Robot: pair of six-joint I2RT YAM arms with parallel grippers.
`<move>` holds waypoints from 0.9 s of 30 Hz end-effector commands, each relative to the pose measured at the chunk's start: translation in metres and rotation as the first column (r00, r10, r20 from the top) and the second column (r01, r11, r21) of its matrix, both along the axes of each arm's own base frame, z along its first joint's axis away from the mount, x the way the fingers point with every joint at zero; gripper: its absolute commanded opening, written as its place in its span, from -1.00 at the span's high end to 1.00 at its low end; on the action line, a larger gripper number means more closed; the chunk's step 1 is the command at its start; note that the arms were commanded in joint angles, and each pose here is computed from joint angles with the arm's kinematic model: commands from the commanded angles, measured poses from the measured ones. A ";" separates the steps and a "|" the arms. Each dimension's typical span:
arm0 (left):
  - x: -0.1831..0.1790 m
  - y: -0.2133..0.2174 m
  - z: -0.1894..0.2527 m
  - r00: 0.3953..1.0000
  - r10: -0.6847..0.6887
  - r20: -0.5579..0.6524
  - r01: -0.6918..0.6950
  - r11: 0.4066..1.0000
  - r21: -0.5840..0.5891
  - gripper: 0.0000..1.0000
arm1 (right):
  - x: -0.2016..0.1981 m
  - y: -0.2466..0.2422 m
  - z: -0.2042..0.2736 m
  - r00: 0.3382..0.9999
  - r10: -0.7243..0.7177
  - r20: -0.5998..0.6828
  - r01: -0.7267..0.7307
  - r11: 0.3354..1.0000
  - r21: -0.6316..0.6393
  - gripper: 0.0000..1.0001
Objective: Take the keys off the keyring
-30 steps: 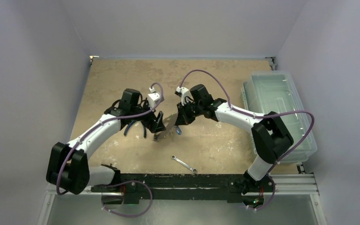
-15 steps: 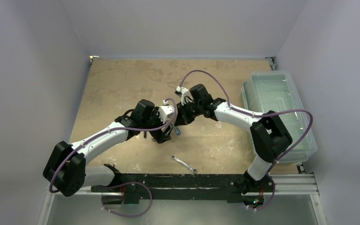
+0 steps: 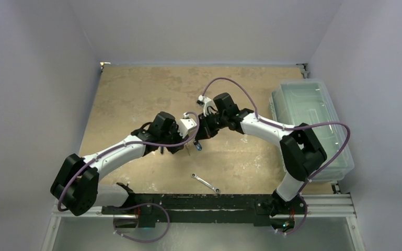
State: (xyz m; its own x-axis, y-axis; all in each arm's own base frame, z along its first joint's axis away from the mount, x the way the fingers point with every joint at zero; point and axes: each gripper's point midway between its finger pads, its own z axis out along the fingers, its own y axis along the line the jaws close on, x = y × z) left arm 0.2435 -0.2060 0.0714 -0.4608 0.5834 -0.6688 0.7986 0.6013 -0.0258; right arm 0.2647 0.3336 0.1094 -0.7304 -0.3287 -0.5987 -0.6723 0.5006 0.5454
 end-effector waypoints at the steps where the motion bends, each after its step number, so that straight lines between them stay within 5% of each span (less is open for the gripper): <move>1: 0.009 -0.005 0.014 0.999 -0.014 0.047 0.014 1.000 -0.005 0.74 | 0.005 0.004 0.018 1.000 0.011 0.019 -0.012 0.998 0.058 1.00; 3: 0.009 -0.007 0.019 0.999 -0.022 0.049 0.023 1.000 -0.019 1.00 | 0.005 0.003 0.018 1.000 0.012 0.015 -0.013 0.998 0.059 1.00; 6: 0.008 -0.012 0.030 0.998 -0.038 0.050 0.040 0.998 -0.039 1.00 | 0.010 -0.002 0.018 1.000 0.008 0.014 -0.009 0.999 0.054 1.00; 12: -0.006 -0.024 0.053 0.990 -0.138 -0.017 0.137 0.987 -0.082 1.00 | 0.024 -0.022 0.040 0.997 0.023 0.080 -0.031 0.995 0.100 0.18; 17: -0.022 -0.027 0.064 0.965 -0.259 -0.048 0.252 0.961 -0.113 1.00 | 0.030 -0.032 0.071 0.950 0.110 0.291 -0.143 0.985 0.095 -0.44; 27: -0.022 -0.018 0.085 0.924 -0.370 -0.096 0.337 0.907 -0.252 1.00 | 0.005 -0.027 0.073 0.848 0.322 0.421 -0.403 0.907 0.118 -0.67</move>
